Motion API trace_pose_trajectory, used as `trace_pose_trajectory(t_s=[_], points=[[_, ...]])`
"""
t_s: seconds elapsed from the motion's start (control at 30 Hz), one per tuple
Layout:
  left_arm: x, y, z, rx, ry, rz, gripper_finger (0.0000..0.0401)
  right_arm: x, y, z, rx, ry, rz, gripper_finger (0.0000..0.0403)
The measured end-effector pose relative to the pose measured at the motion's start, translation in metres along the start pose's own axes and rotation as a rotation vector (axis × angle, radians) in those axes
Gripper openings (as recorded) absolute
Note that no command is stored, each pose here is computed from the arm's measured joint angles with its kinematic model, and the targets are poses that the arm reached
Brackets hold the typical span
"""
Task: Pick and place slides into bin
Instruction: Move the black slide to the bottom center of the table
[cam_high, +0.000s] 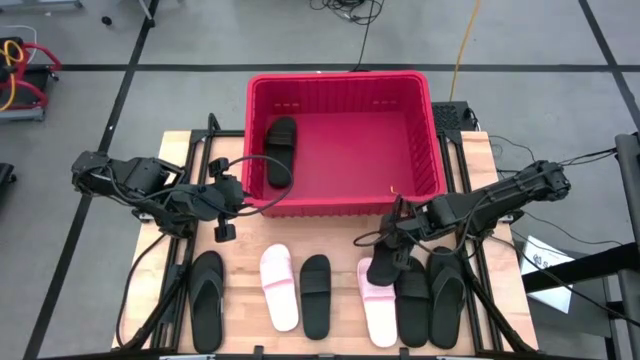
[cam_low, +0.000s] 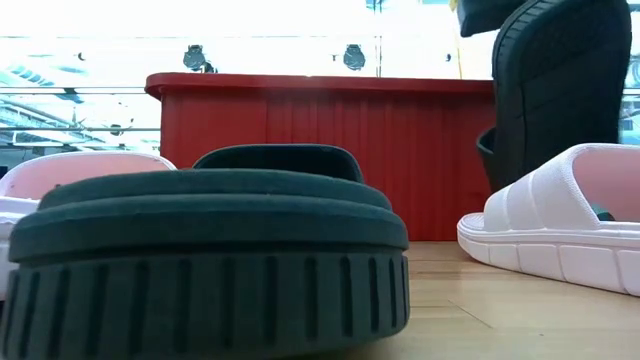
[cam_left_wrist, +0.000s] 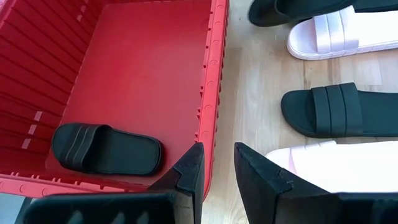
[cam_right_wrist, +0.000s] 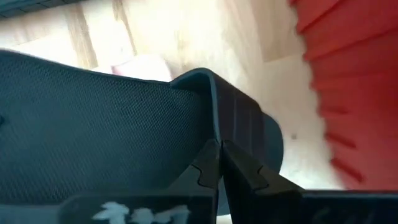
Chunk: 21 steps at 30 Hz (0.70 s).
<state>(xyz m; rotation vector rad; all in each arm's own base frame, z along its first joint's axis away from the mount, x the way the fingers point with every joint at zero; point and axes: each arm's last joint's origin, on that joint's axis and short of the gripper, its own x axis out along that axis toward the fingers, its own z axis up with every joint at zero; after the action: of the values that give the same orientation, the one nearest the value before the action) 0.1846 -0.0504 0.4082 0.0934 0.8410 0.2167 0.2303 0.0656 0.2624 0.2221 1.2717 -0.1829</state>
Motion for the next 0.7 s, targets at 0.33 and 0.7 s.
trace_pose_trajectory(t_s=[0.33, 0.7], points=[[0.000, 0.000, 0.000, -0.003, 0.000, 0.000, 0.0086, -0.011, 0.009, 0.023, -0.159, -0.244, 0.015, 0.0000], [0.000, 0.000, 0.000, 0.000, 0.000, 0.000, 0.0086, 0.001, 0.023, 0.041, -0.308, -0.370, 0.003, 0.0000]])
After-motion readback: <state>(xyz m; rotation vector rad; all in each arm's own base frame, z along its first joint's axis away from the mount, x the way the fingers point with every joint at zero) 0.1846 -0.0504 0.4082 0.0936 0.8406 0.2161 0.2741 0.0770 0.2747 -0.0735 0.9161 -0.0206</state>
